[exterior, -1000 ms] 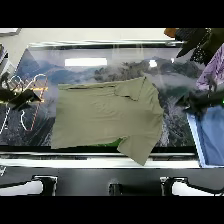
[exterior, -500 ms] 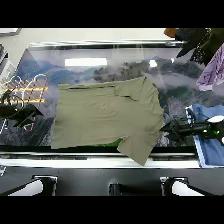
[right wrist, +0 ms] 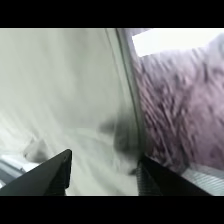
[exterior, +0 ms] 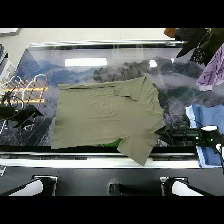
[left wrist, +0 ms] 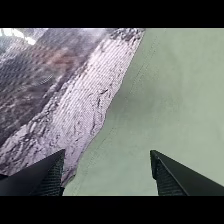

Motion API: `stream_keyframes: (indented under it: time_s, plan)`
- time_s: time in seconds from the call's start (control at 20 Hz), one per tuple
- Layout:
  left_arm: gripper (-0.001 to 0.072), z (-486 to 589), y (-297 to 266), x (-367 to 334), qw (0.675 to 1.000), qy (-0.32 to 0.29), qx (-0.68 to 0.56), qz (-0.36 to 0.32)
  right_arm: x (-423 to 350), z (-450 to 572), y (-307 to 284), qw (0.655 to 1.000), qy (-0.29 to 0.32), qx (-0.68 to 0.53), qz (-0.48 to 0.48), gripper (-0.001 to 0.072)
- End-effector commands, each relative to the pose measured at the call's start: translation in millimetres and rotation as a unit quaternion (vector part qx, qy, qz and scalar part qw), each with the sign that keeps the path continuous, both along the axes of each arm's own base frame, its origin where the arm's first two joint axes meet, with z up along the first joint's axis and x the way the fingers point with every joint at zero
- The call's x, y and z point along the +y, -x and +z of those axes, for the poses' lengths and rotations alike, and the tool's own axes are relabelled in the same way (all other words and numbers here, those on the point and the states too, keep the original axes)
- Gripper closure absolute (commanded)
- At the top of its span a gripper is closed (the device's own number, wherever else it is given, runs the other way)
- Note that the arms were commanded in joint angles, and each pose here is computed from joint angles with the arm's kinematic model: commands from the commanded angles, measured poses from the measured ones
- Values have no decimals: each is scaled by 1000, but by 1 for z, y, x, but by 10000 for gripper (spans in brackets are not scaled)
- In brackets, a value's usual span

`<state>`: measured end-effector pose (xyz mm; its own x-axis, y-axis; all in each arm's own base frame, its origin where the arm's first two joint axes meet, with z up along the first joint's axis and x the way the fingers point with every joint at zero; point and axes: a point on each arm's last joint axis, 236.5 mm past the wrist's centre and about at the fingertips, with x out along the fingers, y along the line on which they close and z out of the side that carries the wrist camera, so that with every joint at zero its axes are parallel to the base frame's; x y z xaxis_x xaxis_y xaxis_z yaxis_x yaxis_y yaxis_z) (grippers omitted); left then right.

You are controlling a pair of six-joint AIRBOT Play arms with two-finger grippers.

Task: Fold the clothes and pants, and hang the long-sleeved shirts on hangers.

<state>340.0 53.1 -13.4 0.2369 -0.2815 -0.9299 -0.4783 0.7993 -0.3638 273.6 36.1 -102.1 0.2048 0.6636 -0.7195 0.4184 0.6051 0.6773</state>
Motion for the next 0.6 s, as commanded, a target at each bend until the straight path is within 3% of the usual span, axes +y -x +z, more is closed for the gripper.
stream_keyframes:
  time_s: [0.0, 0.25, 0.3, 0.35, 0.45, 0.55]
  plan:
    - [101, 0, 0, 1, 1000, -1, -1, 1, -10, -8, -10, 999, 27, -18, -15, 239]
    - [100, 0, 0, 1, 1000, 0, 0, 1, 18, -20, 0, 999, 36, -10, 24, 240]
    - [101, 0, 2, 1, 1000, 1, 2, 1, 26, -24, 3, 998, 46, -5, 39, 305]
    - [100, 0, 4, 1, 1000, 2, 6, 0, 30, -26, 3, 998, 53, -1, 45, 448]
    - [100, 1, 12, 6, 1000, 2, 5, 3, 31, -23, -2, 998, 53, -9, 36, 627]
    - [101, -5, 33, 9, 1000, 5, 13, 13, 30, -15, -5, 998, 56, -20, 34, 676]
